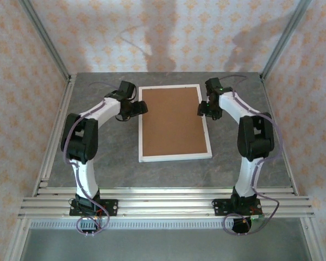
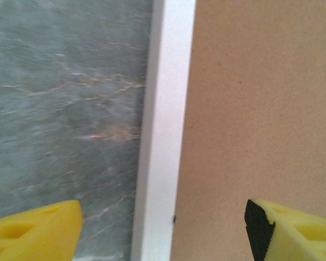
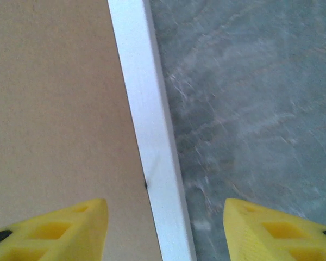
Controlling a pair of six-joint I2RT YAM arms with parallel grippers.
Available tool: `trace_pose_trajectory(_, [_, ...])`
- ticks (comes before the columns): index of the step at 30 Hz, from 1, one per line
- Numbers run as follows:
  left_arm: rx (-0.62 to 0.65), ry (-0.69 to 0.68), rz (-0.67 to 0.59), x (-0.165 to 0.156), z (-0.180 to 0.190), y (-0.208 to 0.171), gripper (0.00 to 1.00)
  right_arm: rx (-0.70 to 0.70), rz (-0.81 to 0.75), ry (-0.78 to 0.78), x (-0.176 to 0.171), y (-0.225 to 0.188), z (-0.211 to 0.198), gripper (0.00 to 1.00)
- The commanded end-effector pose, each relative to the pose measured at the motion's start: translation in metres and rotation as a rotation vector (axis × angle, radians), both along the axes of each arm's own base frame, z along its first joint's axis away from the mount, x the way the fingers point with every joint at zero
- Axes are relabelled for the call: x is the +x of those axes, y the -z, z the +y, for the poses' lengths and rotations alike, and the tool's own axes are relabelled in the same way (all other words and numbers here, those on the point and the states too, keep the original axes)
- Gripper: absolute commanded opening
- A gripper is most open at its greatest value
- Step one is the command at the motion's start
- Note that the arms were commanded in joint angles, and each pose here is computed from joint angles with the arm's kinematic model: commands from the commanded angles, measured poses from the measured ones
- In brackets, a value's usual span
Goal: Put the photo into the frame
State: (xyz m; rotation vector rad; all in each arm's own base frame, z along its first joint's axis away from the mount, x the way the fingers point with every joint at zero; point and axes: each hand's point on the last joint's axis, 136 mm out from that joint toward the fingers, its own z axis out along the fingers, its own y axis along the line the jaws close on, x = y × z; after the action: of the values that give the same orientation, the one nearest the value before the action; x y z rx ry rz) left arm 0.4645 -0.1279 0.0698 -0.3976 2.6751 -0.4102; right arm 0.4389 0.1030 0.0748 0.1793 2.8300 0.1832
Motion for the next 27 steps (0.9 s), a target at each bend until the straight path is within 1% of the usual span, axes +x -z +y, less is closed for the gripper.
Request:
trace_pose_trajectory(1, [0.032, 0.001, 0.059, 0.0, 0.0, 0.013, 0.78, 0.013, 0.023, -0.038, 0.01, 0.005, 0.007, 0.56])
trace_pose_trajectory(4, [0.032, -0.002, 0.079, 0.006, -0.002, 0.021, 0.75, 0.025, 0.037, -0.035, 0.019, 0.013, 0.011, 0.52])
trace_pose_trajectory(6, [0.027, 0.003, 0.09, 0.008, -0.004, 0.026, 0.71, 0.027, 0.045, -0.031, 0.023, 0.019, 0.012, 0.47])
trace_pose_trajectory(10, [0.028, 0.028, 0.116, 0.005, -0.011, 0.034, 0.63, 0.015, 0.053, -0.027, 0.025, 0.028, 0.009, 0.41])
trace_pose_trajectory(11, [0.03, 0.03, 0.12, 0.005, -0.012, 0.036, 0.61, 0.015, 0.054, -0.027, 0.024, 0.029, 0.009, 0.37])
trace_pose_trajectory(13, [0.025, 0.03, 0.127, 0.002, -0.013, 0.04, 0.52, 0.024, 0.061, -0.028, 0.021, 0.03, 0.01, 0.3])
trace_pose_trajectory(16, [0.018, 0.029, 0.13, 0.0, -0.013, 0.043, 0.42, 0.029, 0.059, -0.032, 0.014, 0.03, 0.009, 0.25])
trace_pose_trajectory(19, [0.012, 0.036, 0.136, -0.002, -0.015, 0.045, 0.34, 0.006, 0.058, -0.024, 0.009, 0.031, 0.004, 0.24])
trace_pose_trajectory(20, [0.013, 0.036, 0.138, -0.003, -0.015, 0.045, 0.34, -0.002, 0.059, -0.02, 0.008, 0.031, 0.002, 0.25])
trace_pose_trajectory(23, [0.023, 0.034, 0.132, -0.001, -0.013, 0.043, 0.34, -0.038, 0.052, -0.008, 0.007, 0.027, -0.005, 0.3])
trace_pose_trajectory(25, [0.031, 0.037, 0.13, 0.0, -0.012, 0.042, 0.32, -0.042, 0.048, -0.01, 0.007, 0.027, -0.007, 0.31])
trace_pose_trajectory(26, [0.031, 0.039, 0.133, -0.001, -0.013, 0.043, 0.28, -0.038, 0.054, -0.009, 0.006, 0.029, -0.006, 0.31])
trace_pose_trajectory(27, [0.03, 0.039, 0.137, -0.002, -0.012, 0.044, 0.24, -0.026, 0.067, -0.011, 0.005, 0.032, -0.004, 0.28])
